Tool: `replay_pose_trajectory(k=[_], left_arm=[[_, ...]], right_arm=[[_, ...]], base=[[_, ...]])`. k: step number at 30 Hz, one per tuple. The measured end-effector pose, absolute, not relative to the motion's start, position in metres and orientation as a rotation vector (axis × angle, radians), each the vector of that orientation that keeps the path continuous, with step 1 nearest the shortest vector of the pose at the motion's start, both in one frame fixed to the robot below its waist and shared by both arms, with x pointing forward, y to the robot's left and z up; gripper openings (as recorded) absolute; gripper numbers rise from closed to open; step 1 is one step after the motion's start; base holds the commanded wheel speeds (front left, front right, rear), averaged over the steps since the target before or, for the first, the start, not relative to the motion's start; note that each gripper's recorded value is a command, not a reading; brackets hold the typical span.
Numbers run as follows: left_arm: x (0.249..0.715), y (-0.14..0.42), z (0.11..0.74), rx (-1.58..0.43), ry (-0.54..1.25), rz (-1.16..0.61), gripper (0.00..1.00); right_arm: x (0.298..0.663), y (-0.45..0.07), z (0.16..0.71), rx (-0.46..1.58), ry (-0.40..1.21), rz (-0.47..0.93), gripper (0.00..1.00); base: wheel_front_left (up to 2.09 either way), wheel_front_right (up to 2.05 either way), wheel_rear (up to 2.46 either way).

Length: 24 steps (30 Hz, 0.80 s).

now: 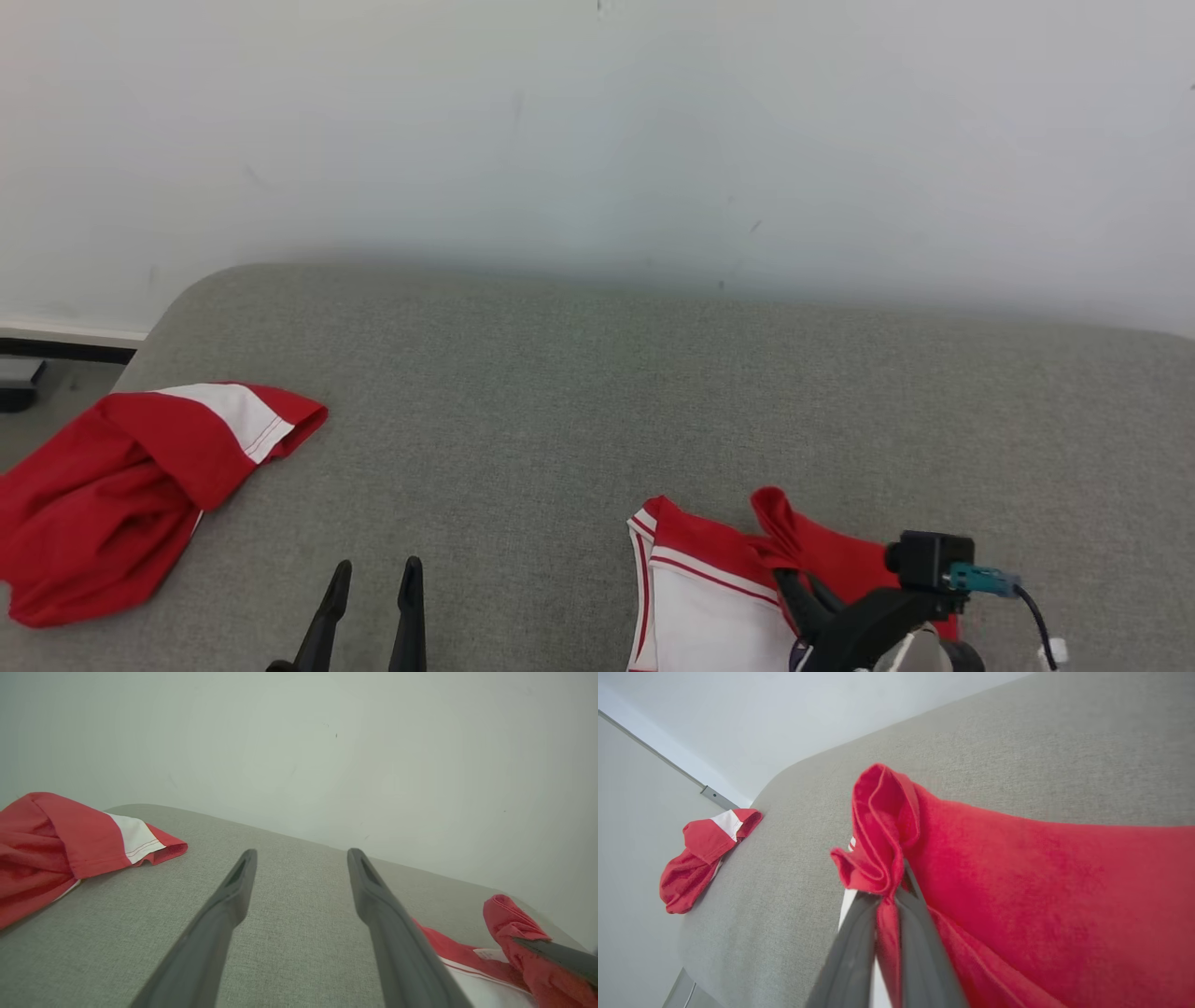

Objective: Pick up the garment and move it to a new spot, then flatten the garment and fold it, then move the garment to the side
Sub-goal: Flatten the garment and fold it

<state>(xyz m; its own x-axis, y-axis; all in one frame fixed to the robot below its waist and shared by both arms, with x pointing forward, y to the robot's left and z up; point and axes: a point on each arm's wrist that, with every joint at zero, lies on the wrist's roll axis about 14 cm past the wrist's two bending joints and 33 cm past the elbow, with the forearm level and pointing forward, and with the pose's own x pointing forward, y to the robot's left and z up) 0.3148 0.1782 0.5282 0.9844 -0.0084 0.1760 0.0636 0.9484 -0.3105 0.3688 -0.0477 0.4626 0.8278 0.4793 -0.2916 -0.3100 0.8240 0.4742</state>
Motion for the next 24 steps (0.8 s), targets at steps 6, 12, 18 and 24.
replay_pose_trajectory(k=[6,12,18,24], left_arm=[[0.310,0.181,0.525,-0.321,-0.168,-0.022,1.00],[0.304,0.187,0.524,-0.316,-0.170,-0.001,1.00],[0.298,0.192,0.524,-0.317,-0.174,0.018,1.00],[0.295,0.192,0.524,-0.318,-0.179,0.018,1.00]], right_arm=[[0.374,-0.006,0.458,0.424,0.450,0.534,0.00],[0.374,0.016,0.444,0.409,0.498,0.575,0.00],[0.373,0.026,0.437,0.414,0.517,0.584,0.16],[0.377,0.044,0.464,0.534,0.465,0.613,1.00]], base=[[0.00,0.00,0.00],[0.00,0.00,0.00],[0.00,0.00,0.00],[0.00,0.00,0.00]])
